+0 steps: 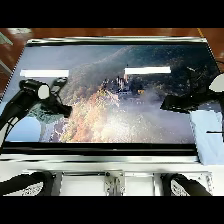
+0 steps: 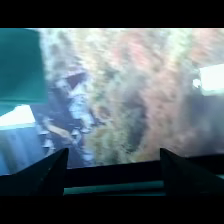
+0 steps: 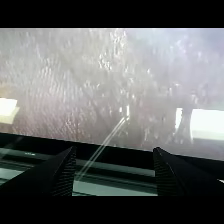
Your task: Fold the shirts.
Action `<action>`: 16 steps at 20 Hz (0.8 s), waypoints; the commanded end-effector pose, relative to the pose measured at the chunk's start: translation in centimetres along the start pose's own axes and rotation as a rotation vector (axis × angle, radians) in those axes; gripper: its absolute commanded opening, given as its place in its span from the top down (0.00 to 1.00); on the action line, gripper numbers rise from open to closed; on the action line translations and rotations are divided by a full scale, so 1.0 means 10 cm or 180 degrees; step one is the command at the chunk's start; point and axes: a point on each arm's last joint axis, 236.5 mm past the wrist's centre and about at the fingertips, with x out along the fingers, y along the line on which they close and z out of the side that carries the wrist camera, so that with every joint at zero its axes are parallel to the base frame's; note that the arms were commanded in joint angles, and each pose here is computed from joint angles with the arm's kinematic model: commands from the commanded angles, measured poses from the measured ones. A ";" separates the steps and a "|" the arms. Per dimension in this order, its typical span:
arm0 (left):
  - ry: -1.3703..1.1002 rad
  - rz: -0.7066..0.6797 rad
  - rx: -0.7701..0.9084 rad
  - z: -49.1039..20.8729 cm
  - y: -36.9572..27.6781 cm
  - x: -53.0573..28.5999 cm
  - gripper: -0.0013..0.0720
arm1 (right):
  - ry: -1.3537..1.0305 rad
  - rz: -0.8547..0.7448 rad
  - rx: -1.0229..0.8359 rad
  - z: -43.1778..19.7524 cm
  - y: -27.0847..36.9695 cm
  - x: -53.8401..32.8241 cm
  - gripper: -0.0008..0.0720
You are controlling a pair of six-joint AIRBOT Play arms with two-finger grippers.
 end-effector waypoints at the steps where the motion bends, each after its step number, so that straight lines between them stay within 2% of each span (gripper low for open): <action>1: -0.0145 0.0503 -0.1075 0.07 0.95 0.03 0.07 | -0.0118 -0.0231 -0.0103 0.09 -0.17 -0.01 0.17; 4: -0.0075 0.0094 -0.1858 0.01 1.29 0.22 0.05 | -0.0159 -0.0247 -0.0127 0.12 -0.18 -0.01 0.17; 6: -0.0168 -0.0150 -0.2129 0.13 1.33 0.36 0.05 | -0.0199 -0.0249 -0.0131 0.15 -0.18 -0.01 0.17; 9: -0.0290 -0.0322 -0.2220 0.37 1.28 0.64 0.04 | -0.0274 -0.0253 -0.0136 0.21 -0.19 -0.02 0.17; 12: -0.0093 -0.0430 -0.2278 0.36 1.17 0.99 0.04 | -0.0291 -0.0255 -0.0135 0.22 -0.19 -0.02 0.17; 15: 0.0119 -0.0533 -0.2127 0.28 1.04 1.22 0.09 | -0.0292 -0.0256 -0.0132 0.22 -0.19 -0.02 0.17; 16: 0.0144 -0.0539 -0.2131 0.27 1.03 1.23 0.37 | -0.0291 -0.0256 -0.0129 0.22 -0.19 -0.02 0.17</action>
